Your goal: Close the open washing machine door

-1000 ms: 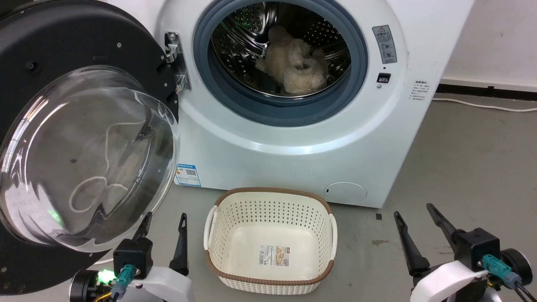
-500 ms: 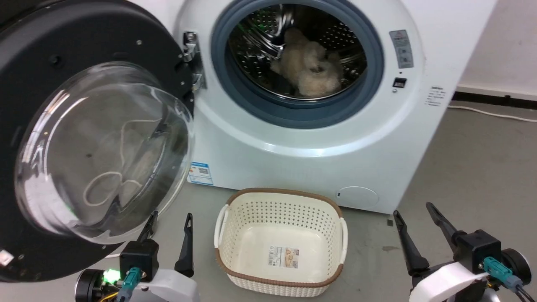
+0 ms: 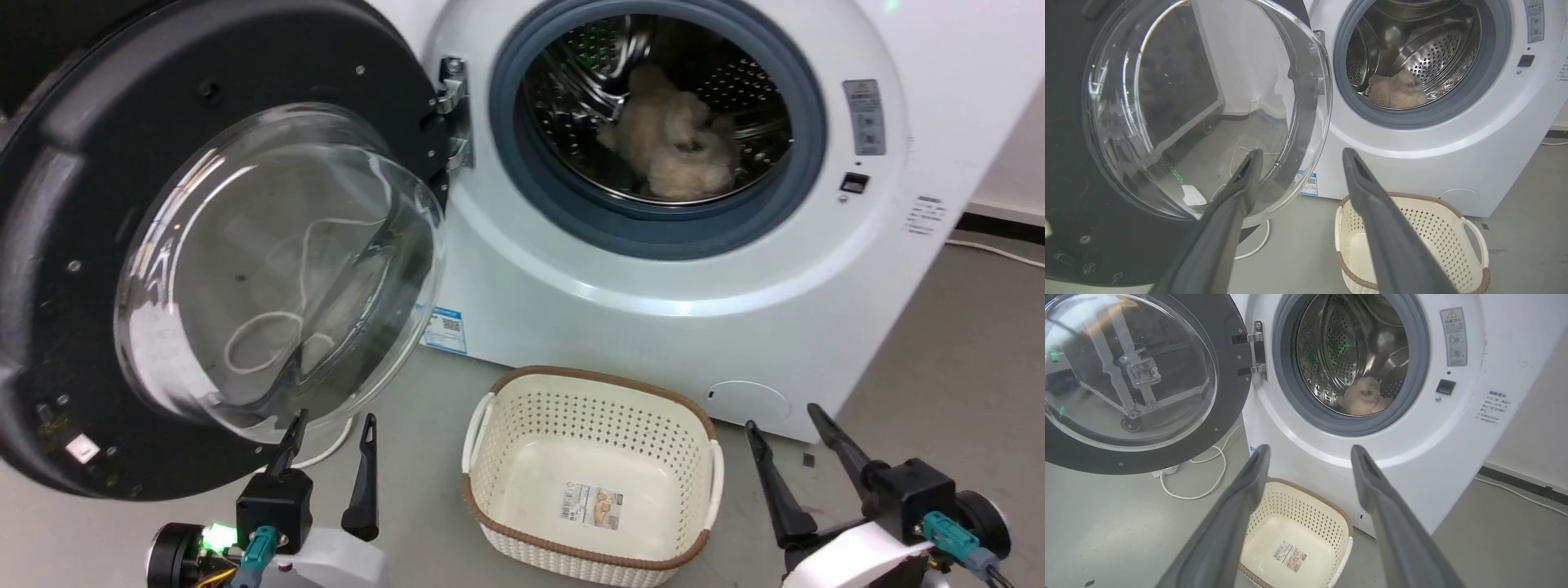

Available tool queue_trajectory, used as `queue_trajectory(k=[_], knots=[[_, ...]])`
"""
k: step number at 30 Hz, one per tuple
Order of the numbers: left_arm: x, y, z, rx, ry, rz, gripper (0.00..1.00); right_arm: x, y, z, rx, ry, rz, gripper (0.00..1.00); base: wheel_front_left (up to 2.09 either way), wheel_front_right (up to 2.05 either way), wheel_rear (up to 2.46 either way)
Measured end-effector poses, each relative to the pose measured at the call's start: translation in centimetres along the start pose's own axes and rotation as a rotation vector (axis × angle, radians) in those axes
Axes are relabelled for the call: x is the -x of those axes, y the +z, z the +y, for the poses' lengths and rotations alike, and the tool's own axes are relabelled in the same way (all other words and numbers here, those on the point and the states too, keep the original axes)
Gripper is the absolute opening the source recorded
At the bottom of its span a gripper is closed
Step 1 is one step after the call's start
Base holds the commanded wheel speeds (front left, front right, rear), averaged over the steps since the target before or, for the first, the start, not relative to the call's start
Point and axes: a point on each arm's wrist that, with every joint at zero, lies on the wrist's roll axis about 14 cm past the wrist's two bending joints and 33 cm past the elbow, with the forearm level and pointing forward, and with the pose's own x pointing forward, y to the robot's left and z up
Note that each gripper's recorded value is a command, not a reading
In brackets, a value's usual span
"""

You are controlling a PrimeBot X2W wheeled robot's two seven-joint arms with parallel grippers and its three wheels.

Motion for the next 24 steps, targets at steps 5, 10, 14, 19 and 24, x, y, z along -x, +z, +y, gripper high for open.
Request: queue_trajectory(k=[5, 10, 14, 19, 24], knots=[[0.7, 0.1, 1.1, -0.007, 0.042, -0.013, 1.0, -0.8, -0.6, 2.1, -0.011, 0.067, 0.008, 1.0, 0.0, 0.0, 0.0], [1.2, 0.2, 1.9, -0.017, 0.07, -0.019, 1.0, -1.3, -0.6, 3.4, -0.025, 0.109, 0.002, 1.0, 0.0, 0.0, 0.0], [1.6, 0.3, 2.6, -0.025, 0.089, -0.027, 1.0, -1.5, -0.7, 4.4, -0.031, 0.139, 0.0, 1.0, 0.0, 0.0, 0.0], [2.3, 0.3, 3.4, -0.032, 0.122, -0.031, 1.0, -1.8, -0.8, 5.5, -0.037, 0.173, -0.003, 1.0, 0.0, 0.0, 0.0], [2.9, 0.5, 4.1, -0.039, 0.15, -0.041, 1.0, -2.1, -0.6, 6.6, -0.041, 0.208, -0.013, 1.0, 0.0, 0.0, 0.0]])
